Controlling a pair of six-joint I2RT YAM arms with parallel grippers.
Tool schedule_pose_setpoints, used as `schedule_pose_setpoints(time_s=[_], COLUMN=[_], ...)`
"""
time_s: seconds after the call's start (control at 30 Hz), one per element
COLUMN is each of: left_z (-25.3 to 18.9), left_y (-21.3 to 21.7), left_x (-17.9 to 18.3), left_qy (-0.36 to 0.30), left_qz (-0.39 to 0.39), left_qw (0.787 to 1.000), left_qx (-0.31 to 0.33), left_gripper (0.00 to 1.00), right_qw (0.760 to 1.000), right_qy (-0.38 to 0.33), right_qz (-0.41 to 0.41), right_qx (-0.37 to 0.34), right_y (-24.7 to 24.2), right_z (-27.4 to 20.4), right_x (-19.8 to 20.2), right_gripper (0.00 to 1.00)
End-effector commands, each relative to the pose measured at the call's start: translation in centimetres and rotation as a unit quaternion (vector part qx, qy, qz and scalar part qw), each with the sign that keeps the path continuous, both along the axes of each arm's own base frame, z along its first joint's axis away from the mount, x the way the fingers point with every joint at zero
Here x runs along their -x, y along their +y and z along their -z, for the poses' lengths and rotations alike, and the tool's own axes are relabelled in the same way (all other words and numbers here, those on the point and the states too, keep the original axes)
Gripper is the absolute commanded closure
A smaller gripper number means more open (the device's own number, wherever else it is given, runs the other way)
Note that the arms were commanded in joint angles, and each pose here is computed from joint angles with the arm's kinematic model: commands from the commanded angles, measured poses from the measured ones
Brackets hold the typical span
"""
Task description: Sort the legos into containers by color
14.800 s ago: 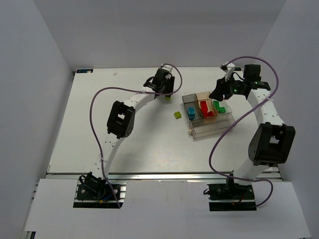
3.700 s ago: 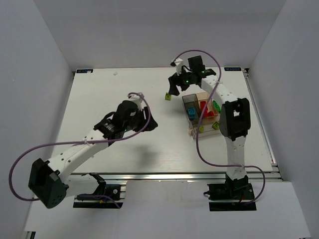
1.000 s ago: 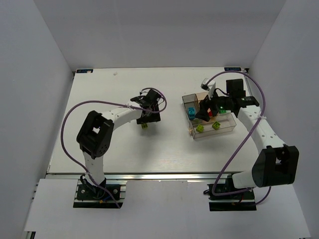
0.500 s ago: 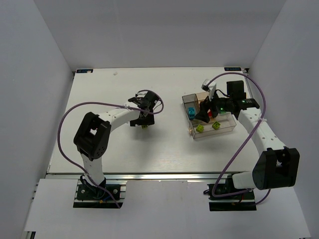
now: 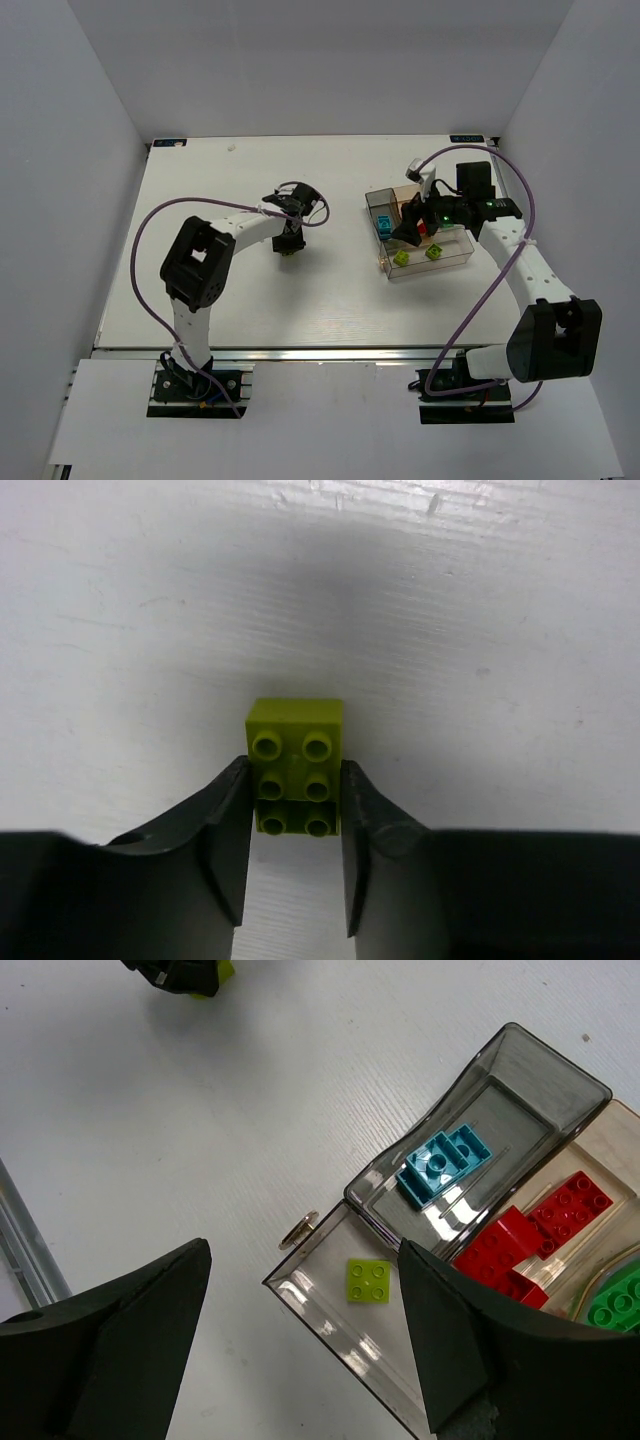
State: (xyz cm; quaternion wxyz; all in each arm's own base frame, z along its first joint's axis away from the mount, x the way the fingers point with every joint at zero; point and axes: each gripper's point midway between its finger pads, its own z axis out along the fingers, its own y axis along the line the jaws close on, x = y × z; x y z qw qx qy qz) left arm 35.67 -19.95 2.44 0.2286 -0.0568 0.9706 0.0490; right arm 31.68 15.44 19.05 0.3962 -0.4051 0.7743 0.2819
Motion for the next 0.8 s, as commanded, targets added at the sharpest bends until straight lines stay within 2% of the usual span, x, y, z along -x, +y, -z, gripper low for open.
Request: schedule_pose_setpoints(time_s=[0.0, 0.1, 0.2, 0.23, 0.27, 0.33, 0.37, 0.43, 0.47, 0.5, 0.53, 0.7, 0.77], left_z=[-0.9, -1.7, -4.2, -4.9, -5.9, -9.6, -10.5, -13.7, -14.3, -15.0, -15.2, -16.8, -15.7], left_y=[0.1, -0.3, -1.8, -3.2, -4.8, -9.2, -11.6, -14.8, -15.6, -17.4, -18.4, -22.7, -24.2], left_x=[-1.3, -1.4, -2.3, -2.1, -1.8, -1.5, 0.4, 1.4, 1.9, 3.1, 4.0, 6.1, 6.5], left_qy=[-0.013, -0.023, -0.054, -0.063, -0.063, -0.102, -0.087, -0.121, -0.121, -0.108, -0.098, -0.093, -0.079], left_qz=[-0.007, -0.003, 0.026, 0.054, 0.088, 0.187, 0.243, 0.306, 0.324, 0.360, 0.378, 0.448, 0.461], left_qw=[1.000, 0.999, 0.996, 0.993, 0.986, 0.953, 0.928, 0.884, 0.870, 0.843, 0.830, 0.775, 0.769], left_qx=[0.012, 0.026, 0.065, 0.084, 0.124, 0.214, 0.267, 0.333, 0.352, 0.386, 0.399, 0.436, 0.435], left_gripper=[0.64, 0.83, 0.92, 0.96, 0.96, 0.98, 0.99, 0.99, 1.00, 1.00, 1.00, 1.00, 1.00], right_qw=[1.000, 1.000, 0.999, 0.999, 0.998, 0.989, 0.986, 0.984, 0.983, 0.982, 0.976, 0.963, 0.960], right_qy=[-0.025, -0.028, -0.034, -0.037, -0.041, -0.071, -0.078, -0.054, -0.040, -0.019, 0.000, 0.005, 0.004], right_qz=[0.002, 0.002, 0.006, 0.021, 0.051, 0.127, 0.148, 0.172, 0.177, 0.187, 0.211, 0.259, 0.269], right_qx=[-0.008, -0.008, -0.007, -0.004, -0.002, -0.001, 0.002, -0.013, -0.020, -0.028, -0.045, -0.073, -0.074], right_y=[-0.1, -0.1, -0.3, -0.6, -1.1, -2.8, -3.4, -4.0, -4.2, -4.5, -4.8, -7.3, -8.1], right_z=[-1.6, -1.8, -2.2, -2.4, -2.7, -4.1, -4.5, -5.0, -5.0, -4.6, -4.9, -5.7, -5.9], right_x=[0.0, 0.1, 0.1, -0.2, -1.0, -3.1, -3.8, -4.6, -4.8, -5.1, -5.4, -6.6, -6.8], right_gripper=[0.19, 0.19, 0.18, 0.11, 0.11, 0.11, 0.11, 0.13, 0.44, 0.77, 1.00, 1.00, 1.00])
